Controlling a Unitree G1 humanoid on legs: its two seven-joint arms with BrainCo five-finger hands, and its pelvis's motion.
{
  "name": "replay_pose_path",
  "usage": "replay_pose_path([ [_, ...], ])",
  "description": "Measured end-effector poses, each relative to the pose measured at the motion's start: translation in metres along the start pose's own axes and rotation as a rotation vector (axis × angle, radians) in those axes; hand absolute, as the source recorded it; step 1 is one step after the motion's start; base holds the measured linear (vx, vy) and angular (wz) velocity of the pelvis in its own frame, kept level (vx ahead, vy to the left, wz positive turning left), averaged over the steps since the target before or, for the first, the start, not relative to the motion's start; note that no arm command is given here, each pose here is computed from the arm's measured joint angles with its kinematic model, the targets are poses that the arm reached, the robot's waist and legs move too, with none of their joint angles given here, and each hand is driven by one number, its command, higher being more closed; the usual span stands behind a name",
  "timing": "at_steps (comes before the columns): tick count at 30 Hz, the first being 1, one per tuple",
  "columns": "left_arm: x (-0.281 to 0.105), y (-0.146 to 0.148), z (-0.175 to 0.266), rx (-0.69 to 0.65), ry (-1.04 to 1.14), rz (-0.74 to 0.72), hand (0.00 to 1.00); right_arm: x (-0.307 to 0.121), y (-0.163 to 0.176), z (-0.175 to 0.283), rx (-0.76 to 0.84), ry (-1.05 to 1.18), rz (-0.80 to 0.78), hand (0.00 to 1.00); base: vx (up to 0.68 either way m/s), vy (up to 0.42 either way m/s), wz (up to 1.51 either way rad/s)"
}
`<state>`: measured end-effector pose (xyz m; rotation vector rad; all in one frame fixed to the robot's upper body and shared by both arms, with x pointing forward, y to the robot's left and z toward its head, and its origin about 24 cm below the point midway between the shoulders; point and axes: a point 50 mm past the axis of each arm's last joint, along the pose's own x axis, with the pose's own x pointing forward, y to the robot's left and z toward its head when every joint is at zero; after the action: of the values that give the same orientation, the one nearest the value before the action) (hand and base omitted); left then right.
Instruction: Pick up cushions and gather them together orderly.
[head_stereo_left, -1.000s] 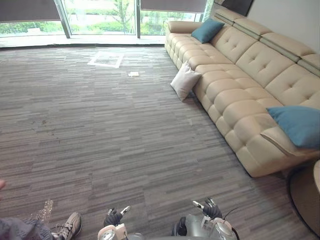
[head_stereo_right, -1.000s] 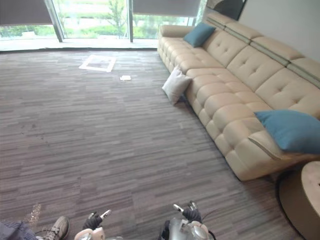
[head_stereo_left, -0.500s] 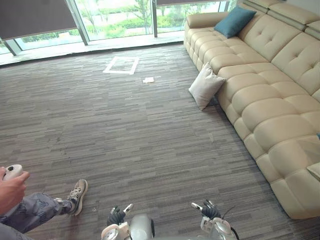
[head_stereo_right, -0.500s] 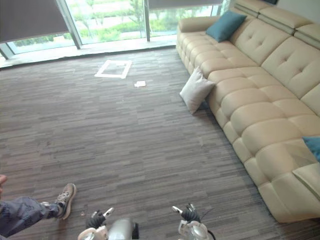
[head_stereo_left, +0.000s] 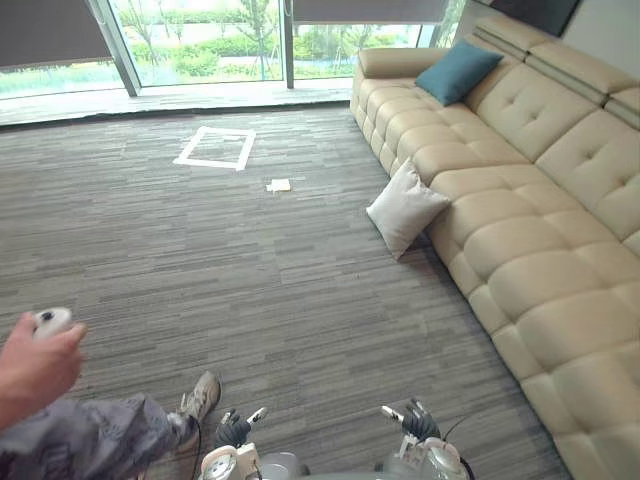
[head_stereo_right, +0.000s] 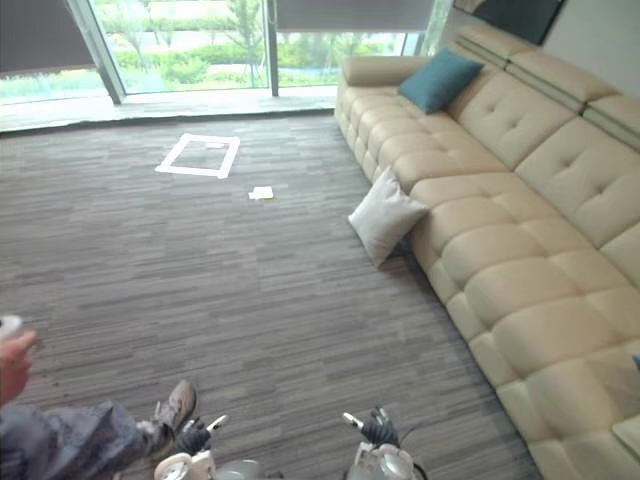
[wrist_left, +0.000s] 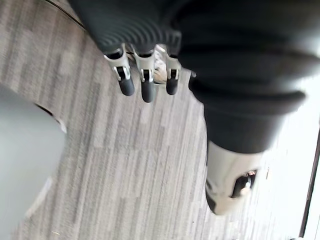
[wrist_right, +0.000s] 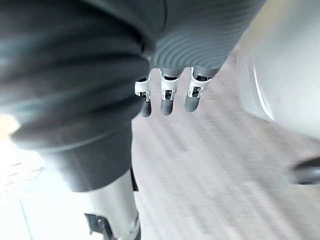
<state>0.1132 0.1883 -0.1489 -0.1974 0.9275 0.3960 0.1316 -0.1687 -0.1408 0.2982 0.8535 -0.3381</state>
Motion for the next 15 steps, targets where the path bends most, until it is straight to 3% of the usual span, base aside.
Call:
replay_pose_path([
  [9,-0.003,-0.008,-0.012,-0.031,0.043,-0.008,0.00,0.004,0.001,0.009,-0.004,-0.022,0.004,0.00,0.61,-0.189,0.18],
  [15,-0.003,0.000,-0.002,-0.071,-0.004,0.021,0.00,0.005,0.021,0.000,-0.040,0.038,0.062,0.00,0.60,-0.106,-0.57],
])
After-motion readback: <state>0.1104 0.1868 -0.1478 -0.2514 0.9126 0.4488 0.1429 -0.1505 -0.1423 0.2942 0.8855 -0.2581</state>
